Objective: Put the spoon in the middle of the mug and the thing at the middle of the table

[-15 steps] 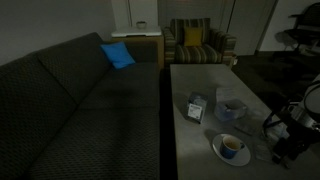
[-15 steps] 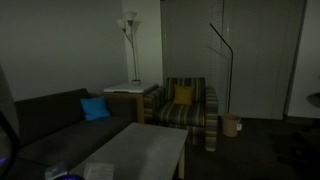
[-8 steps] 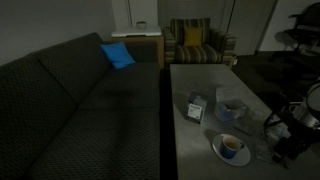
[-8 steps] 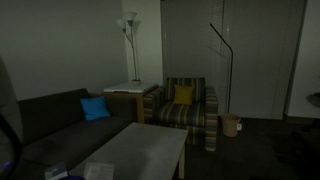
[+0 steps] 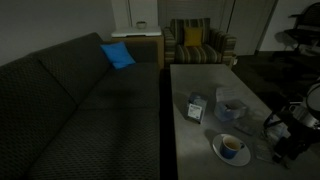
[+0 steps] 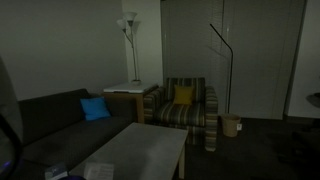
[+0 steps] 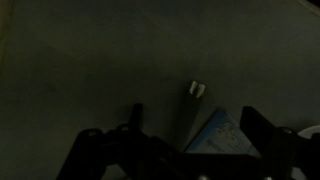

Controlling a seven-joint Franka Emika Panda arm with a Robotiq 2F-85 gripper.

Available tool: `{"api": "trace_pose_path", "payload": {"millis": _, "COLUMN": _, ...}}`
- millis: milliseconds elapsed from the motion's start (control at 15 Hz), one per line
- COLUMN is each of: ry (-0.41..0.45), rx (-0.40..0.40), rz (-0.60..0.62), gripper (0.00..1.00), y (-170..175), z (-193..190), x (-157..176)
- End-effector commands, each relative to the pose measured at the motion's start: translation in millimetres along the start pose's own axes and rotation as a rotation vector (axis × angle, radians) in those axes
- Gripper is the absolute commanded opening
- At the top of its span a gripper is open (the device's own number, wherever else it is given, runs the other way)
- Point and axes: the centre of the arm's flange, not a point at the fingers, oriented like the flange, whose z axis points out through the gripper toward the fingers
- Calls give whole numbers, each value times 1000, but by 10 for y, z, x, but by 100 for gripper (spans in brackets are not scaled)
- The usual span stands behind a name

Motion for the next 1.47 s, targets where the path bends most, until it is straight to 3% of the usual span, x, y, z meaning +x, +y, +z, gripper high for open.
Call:
{"api": "trace_pose_path", "payload": {"millis": 0, "ry": -6, "rx": 9, "rz": 4, "gripper": 80, "y": 12, "z": 132, "x": 21}}
{"api": "trace_pose_path", "payload": {"millis": 533, "ry": -13, "rx": -9, "rz": 2, "gripper": 19, "y": 103, "z": 44, "x": 102}}
{"api": "trace_pose_path", "payload": {"millis": 733, "ry": -10, "rx": -8, "rz": -4, "gripper": 1, "y": 98, "z": 50, "x": 120}}
{"api": "trace_pose_path", "payload": {"millis": 1400, "ry": -30, "rx": -45, "rz": 25, "gripper": 4, "y": 73, "z": -99, "x": 106}}
